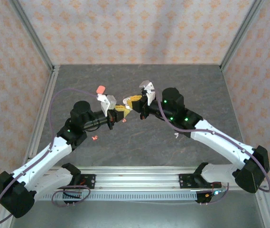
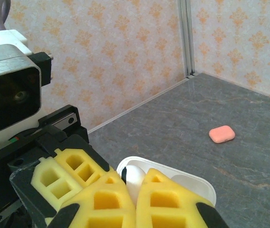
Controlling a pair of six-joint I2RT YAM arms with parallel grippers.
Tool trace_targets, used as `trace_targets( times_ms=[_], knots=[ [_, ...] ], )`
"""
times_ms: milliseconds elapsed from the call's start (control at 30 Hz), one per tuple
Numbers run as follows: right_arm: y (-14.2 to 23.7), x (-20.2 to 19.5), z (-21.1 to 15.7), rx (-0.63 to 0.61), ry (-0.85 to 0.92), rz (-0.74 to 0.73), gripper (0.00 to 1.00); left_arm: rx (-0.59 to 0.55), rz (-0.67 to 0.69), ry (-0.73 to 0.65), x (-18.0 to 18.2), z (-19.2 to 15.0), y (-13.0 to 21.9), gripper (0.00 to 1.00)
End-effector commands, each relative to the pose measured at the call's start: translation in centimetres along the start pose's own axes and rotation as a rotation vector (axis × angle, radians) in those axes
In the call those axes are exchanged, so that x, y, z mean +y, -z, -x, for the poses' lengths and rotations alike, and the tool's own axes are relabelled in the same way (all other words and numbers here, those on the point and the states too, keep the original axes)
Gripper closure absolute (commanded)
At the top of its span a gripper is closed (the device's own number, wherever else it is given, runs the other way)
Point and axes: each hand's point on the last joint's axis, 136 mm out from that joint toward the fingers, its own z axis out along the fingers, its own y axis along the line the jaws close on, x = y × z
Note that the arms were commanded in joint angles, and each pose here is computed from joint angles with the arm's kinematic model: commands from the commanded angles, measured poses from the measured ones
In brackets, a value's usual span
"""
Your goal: Insert wireless bluetooth earbuds into charging case
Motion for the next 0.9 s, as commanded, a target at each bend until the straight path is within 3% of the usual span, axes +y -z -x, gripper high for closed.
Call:
trace_targets(
  times_ms=[0, 867],
  knots=[
    [-0.17, 1.03, -0.22, 0.014, -0.005, 0.055, 1.0, -0.079, -0.041, -0.058, -1.51, 3.18, 0.53, 1.0],
    [-0.27, 0.82, -1.08, 0.115, -0.082, 0.045, 0.78, -0.072, -0.04, -0.071, -1.81, 3.2, 0.86, 1.0]
  ],
)
